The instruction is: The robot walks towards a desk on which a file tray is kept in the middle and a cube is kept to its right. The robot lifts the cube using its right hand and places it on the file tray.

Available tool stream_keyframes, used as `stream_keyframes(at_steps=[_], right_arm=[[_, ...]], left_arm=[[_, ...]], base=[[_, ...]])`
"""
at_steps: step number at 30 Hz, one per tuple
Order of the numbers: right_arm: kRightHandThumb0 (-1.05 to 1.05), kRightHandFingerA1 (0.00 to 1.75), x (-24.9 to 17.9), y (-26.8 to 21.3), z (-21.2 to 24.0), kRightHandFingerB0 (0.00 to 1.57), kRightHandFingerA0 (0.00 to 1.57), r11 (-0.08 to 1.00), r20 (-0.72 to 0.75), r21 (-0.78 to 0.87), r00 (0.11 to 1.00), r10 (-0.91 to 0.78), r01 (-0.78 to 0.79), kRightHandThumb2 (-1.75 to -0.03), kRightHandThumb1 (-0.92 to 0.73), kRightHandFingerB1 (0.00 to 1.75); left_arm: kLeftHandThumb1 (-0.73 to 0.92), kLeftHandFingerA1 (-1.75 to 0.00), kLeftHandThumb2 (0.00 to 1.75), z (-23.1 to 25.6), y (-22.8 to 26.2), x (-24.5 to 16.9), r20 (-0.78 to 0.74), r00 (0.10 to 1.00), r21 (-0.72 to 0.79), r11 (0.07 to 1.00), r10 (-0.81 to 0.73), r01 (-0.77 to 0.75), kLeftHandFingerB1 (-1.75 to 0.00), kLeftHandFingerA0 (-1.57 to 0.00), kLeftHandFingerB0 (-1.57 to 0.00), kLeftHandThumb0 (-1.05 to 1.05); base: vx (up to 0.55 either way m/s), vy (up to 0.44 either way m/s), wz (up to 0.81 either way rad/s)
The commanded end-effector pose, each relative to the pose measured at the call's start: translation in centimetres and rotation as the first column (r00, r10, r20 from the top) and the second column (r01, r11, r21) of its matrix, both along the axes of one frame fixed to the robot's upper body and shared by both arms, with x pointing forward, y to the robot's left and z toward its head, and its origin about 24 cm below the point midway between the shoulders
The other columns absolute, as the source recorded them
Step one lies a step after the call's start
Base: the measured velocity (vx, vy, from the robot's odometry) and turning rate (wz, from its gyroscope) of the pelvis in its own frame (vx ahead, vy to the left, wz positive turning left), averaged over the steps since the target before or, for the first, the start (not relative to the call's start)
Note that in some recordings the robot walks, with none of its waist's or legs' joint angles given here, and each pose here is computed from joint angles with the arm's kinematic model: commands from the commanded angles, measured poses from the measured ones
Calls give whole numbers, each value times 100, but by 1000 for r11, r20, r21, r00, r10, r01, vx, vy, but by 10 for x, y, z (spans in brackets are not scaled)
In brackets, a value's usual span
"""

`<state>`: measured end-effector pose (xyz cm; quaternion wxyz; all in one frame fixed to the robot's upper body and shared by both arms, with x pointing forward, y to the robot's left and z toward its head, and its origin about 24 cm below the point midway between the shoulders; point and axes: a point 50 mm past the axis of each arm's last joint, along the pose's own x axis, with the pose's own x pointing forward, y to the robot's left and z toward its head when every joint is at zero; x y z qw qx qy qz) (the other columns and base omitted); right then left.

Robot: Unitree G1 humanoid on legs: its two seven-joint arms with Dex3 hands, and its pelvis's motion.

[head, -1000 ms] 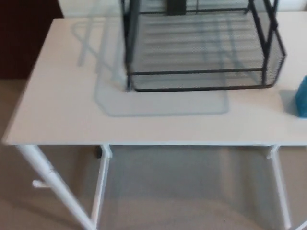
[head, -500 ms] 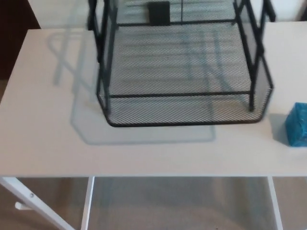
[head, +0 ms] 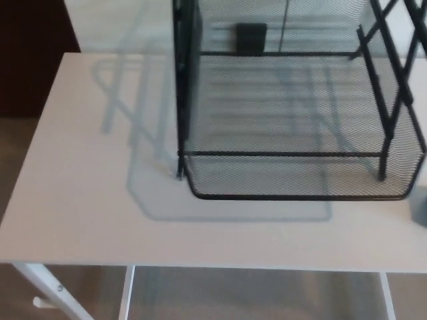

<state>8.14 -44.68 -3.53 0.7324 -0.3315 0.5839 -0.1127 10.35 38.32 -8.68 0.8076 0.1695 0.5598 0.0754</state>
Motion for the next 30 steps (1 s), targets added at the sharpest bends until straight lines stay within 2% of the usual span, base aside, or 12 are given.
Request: stream_keyframes(at_steps=[1, 3, 9, 11, 14, 15, 19, 20, 21, 25, 26, 30], right_arm=[[-77, 57, 2, -5, 5, 7, 33, 996, 45, 23, 995, -85, 84, -87, -55, 37], [-68, 51, 2, -4, 5, 4, 18, 992, 78, 43, 990, -122, 119, -84, -49, 39], [-76, 62, 1, -4, 4, 5, 49, 997, -1, -64, 999, 43, -43, -90, -56, 37], [-74, 54, 1, -4, 5, 11, 52, 996, 3, -74, 999, 46, -46, -61, -69, 30], [-63, 61, 3, -5, 6, 9, 40, 993, 114, 34, 987, -113, 110, -59, -63, 31], [-69, 55, 1, -6, 6, 4, 30, 992, 92, 38, 988, -124, 121, -85, -51, 34], [-60, 39, 3, -7, 9, 4, 19, 983, 160, 88, 971, -176, 163, -59, -64, 31], [-66, 53, 5, -8, 11, 3, 25, 989, 154, 57, 977, -145, 137, -87, -53, 31], [-60, 45, 8, -9, 14, 11, 35, 991, 201, 36, 970, -134, 129, -60, -66, 26], [-60, 42, 14, -13, 21, 13, 35, 984, 329, 25, 928, -175, 176, -58, -62, 27], [-67, 51, 17, -14, 24, 8, 26, 984, 382, 14, 909, -169, 177, -81, -48, 40], [-55, 42, 19, -14, 26, 8, 28, 981, 395, 55, 898, -192, 185, -58, -62, 28]], left_arm=[[29, -85, 106, 3, 3, -2, 21, 1000, -4, 1000, 7, -7, -79, -57, -49, -52], [30, -84, 107, 2, 3, -2, 17, 1000, 3, 1000, -11, 11, -78, -57, -47, -54], [31, -82, 105, 3, 4, -2, 3, 1000, 2, 1000, 9, -9, -73, -57, -42, -46], [32, -84, 105, 2, 4, -2, -2, 1000, 9, 1000, -4, 4, -74, -58, -42, -51], [30, -86, 105, 2, 3, -3, 13, 1000, 7, 1000, -12, 12, -76, -59, -43, -60], [30, -84, 104, 2, 4, -4, 21, 1000, -6, 1000, 16, -16, -74, -56, -39, -61], [33, -83, 106, 2, 3, -3, 30, 999, -19, 1000, 20, -20, -74, -52, -37, -58], [32, -81, 107, 3, 3, -3, 43, 999, -29, 999, 30, -28, -72, -50, -33, -59], [33, -85, 109, 4, 4, -4, 56, 998, -42, 999, 38, -35, -75, -52, -33, -68], [35, -87, 111, 4, 5, -3, 95, 989, -80, 992, 109, -102, -77, -47, -30, -74], [37, -87, 113, 4, 4, -3, 113, 986, -93, 990, 120, -110, -77, -46, -29, -78], [41, -75, 117, 3, 2, -2, 117, 983, -113, 985, 144, -131, -65, -27, -9, -61]], base=[[9, -342, -5], [12, -232, -1], [0, 0, 0], [39, 97, -3], [47, 151, -6], [41, 194, 12], [4, 165, 6], [4, -45, -25], [11, 46, 15], [3, 21, 4], [0, 0, 0], [0, 0, 0]])
